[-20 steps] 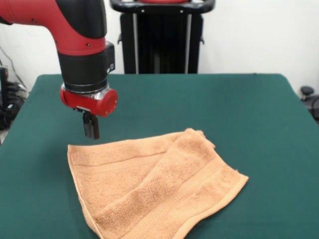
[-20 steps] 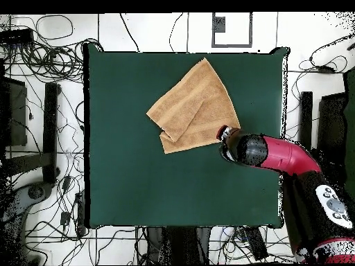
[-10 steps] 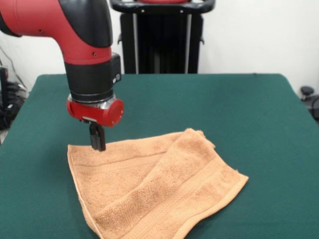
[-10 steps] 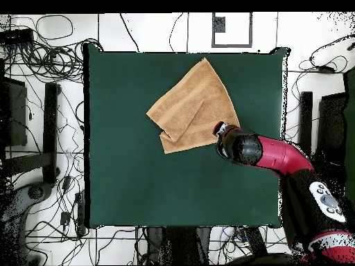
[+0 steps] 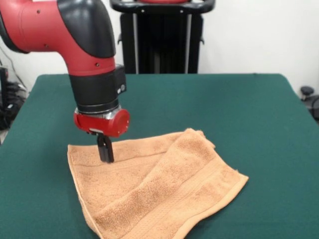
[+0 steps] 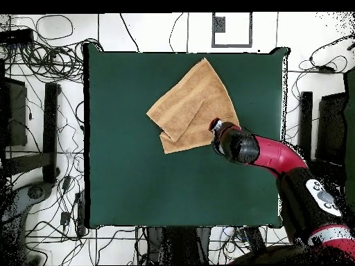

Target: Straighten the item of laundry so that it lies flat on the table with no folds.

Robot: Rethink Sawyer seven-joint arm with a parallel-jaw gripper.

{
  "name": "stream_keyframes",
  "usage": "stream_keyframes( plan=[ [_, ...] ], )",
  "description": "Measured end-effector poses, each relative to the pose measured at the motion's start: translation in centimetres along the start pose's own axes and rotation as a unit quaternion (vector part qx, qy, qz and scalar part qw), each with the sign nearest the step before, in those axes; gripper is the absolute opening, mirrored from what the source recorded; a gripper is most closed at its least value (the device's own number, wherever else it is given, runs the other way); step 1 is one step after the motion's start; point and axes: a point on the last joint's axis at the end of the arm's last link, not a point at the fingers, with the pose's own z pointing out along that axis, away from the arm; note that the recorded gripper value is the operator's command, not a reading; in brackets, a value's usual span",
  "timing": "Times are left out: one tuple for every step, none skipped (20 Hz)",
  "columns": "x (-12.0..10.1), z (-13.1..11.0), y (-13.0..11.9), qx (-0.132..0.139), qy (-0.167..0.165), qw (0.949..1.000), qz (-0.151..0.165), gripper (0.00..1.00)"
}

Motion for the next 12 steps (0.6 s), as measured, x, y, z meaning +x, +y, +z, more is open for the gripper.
stream_keyframes(
  plan=[
    [0.2, 0.4, 0.3, -0.005, 0.0, 1.0, 0.001, 0.0],
    [0.3, 0.5, 0.3, -0.006, 0.0, 1.0, 0.001, 0.0],
    [0.4, 0.7, 0.4, -0.008, 0.001, 1.0, 0.002, 0.0],
    [0.6, 0.9, 0.5, -0.009, 0.002, 1.0, 0.002, 0.0],
    [0.9, 1.5, 0.7, -0.013, 0.007, 0.9999, 0.003, 0.0],
    [1.1, 1.7, 0.9, -0.015, 0.009, 0.9999, 0.003, 0.0],
    [1.2, 2.0, 1.0, -0.017, 0.01, 0.9998, 0.004, 0.0],
    [0.9, 2.2, 1.2, -0.021, 0.009, 0.9997, 0.007, 0.0],
    [0.7, 2.2, 1.1, -0.022, 0.008, 0.9997, 0.008, 0.0],
    [0.6, 2.3, 1.1, -0.023, 0.008, 0.9997, 0.009, 0.0],
    [0.6, 2.3, 1.1, -0.024, 0.008, 0.9996, 0.01, 0.0],
    [0.6, 2.3, 1.1, -0.024, 0.008, 0.9996, 0.011, 0.0]
  ],
)
